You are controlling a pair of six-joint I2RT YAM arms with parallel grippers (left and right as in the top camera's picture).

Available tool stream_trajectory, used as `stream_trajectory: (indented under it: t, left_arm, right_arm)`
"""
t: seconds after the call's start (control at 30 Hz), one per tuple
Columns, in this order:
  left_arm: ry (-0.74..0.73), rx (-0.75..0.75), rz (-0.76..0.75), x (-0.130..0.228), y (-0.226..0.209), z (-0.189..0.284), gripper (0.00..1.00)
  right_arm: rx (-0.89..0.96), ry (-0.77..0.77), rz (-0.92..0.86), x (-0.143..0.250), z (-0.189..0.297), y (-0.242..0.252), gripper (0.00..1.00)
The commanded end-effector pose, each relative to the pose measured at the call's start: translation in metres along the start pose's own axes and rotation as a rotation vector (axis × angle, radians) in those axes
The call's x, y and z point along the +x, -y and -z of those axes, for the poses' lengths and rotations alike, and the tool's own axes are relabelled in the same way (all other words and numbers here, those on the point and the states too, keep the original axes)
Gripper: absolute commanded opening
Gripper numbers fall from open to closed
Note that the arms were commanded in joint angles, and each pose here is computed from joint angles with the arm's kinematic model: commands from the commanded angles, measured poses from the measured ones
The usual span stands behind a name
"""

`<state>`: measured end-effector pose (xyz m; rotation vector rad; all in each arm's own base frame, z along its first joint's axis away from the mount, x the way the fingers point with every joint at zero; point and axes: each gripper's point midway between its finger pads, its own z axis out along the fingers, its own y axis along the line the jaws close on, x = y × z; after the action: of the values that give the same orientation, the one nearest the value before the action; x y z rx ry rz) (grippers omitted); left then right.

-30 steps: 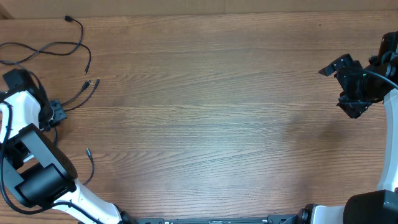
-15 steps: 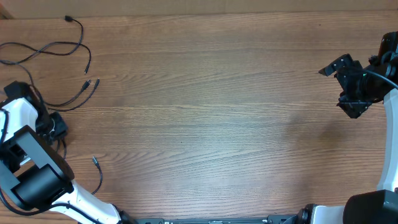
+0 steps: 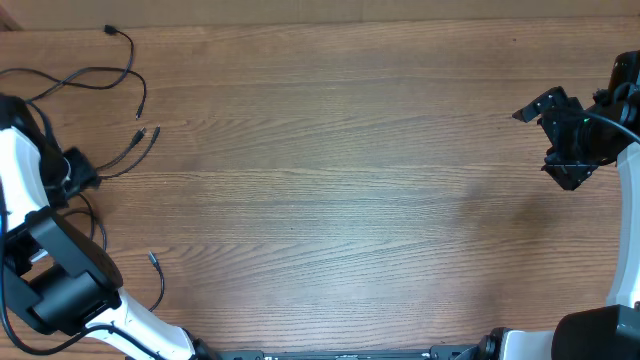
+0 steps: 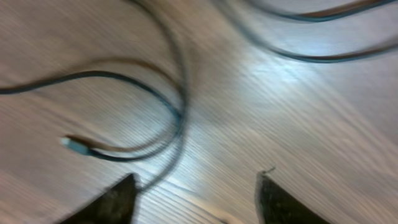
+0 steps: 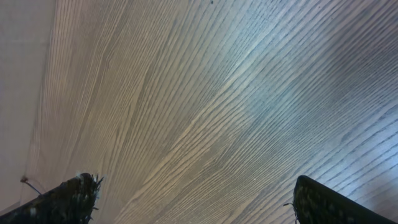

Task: Untangle cables

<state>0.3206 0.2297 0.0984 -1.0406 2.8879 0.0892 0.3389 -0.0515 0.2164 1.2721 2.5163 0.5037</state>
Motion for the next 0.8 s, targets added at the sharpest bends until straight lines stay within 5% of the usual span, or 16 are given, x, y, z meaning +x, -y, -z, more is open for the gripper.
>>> stream_trajectory:
  t: [0.0, 0.03, 0.2, 0.3, 0.47, 0.7, 0.77]
  left_arm:
    - [-0.039, 0.33, 0.016, 0.006, 0.057, 0.022, 0.89]
    - [-0.063, 0.389, 0.019, 0.011, 0.066, 0.025, 1.0]
    - [-0.196, 0.625, 0.022, 0.04, 0.102, 0.045, 1.0]
    - [-0.3, 0.755, -0.141, 0.078, 0.125, 0.067, 1.0]
    - [-0.427, 0.73, -0.206, 0.114, 0.143, 0.078, 0.9]
    - [-0.383, 0.696, -0.439, 0.158, 0.186, 0.114, 0.88]
    - [-0.36, 0.569, -0.469, 0.172, 0.179, 0.119, 0.88]
  right_arm:
    - [-0.009, 0.028, 0.007, -0.004, 0.007, -0.003, 1.0]
    - [-0.009, 0.028, 0.007, -0.004, 0.007, -0.003, 1.0]
    - [-0.009, 0.028, 0.007, -0.004, 0.007, -0.003, 1.0]
    - [-0.009, 0.028, 0.007, -0.004, 0.007, -0.003, 1.0]
    - [-0.009, 0.028, 0.007, -0.004, 0.007, -0.003, 1.0]
    - [-0.009, 0.028, 0.007, -0.004, 0.007, -0.003, 1.0]
    - [-0.009, 0.028, 0.007, -0.004, 0.007, -0.003, 1.0]
